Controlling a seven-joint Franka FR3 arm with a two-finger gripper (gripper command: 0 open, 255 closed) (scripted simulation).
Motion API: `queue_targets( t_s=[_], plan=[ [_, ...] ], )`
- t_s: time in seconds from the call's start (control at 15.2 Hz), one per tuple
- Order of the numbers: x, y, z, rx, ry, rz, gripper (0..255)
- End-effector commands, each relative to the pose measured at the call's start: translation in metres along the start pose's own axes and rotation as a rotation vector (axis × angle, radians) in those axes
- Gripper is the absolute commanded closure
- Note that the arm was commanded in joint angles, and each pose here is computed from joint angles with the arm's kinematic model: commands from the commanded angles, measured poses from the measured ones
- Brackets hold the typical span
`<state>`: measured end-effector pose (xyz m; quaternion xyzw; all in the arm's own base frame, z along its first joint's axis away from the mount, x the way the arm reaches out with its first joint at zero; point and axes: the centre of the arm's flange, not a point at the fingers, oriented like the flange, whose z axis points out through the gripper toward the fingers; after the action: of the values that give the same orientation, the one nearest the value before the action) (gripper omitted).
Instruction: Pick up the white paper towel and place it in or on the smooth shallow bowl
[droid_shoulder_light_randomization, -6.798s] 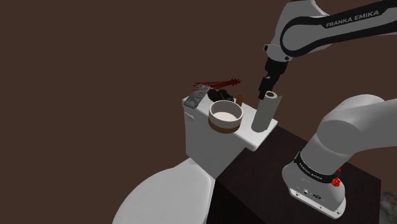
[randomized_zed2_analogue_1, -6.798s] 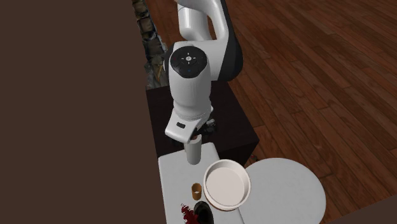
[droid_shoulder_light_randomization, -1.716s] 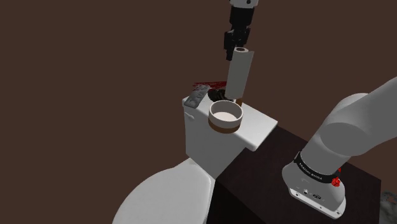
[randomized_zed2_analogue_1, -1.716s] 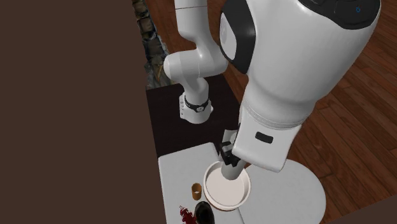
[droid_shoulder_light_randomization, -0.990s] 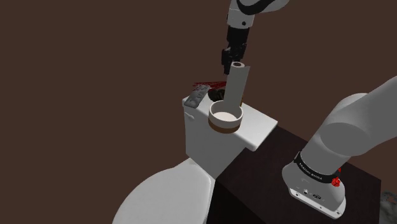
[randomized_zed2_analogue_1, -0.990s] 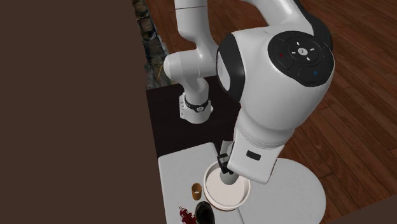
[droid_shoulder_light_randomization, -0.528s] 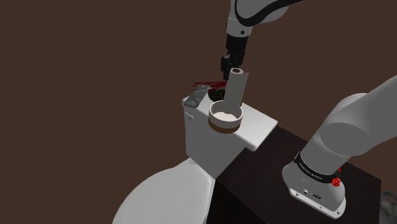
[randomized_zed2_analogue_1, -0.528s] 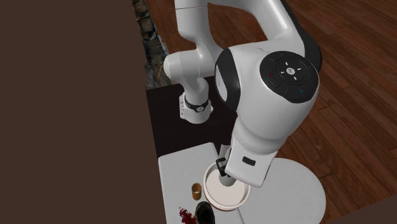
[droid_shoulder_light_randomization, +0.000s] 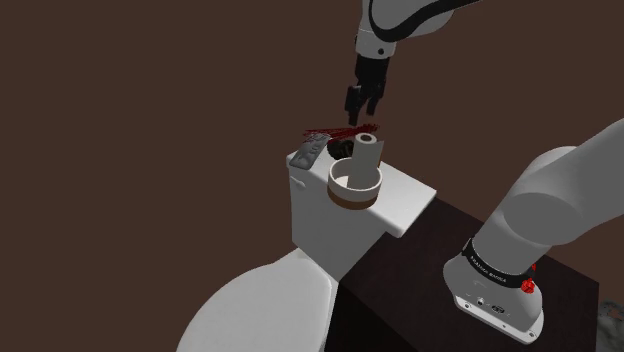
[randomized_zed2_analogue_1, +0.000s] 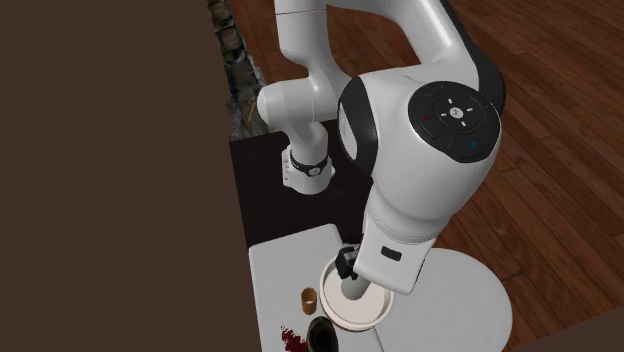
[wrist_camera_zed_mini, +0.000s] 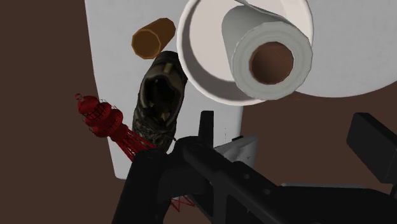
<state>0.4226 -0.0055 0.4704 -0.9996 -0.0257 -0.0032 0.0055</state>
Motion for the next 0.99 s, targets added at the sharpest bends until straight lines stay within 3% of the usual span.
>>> queue_targets(
  t_s=[0.0, 0.13, 0.4, 0.92],
  plan=[
    [0.000, 0.000, 0.000, 0.000, 0.000, 0.000, 0],
    [0.000, 0.000, 0.000, 0.000, 0.000, 0.000, 0],
    [0.000, 0.000, -0.050, 0.000, 0.000, 0.000, 0],
    [0.000, 0.000, -0.050, 0.000, 0.000, 0.000, 0]
  ],
)
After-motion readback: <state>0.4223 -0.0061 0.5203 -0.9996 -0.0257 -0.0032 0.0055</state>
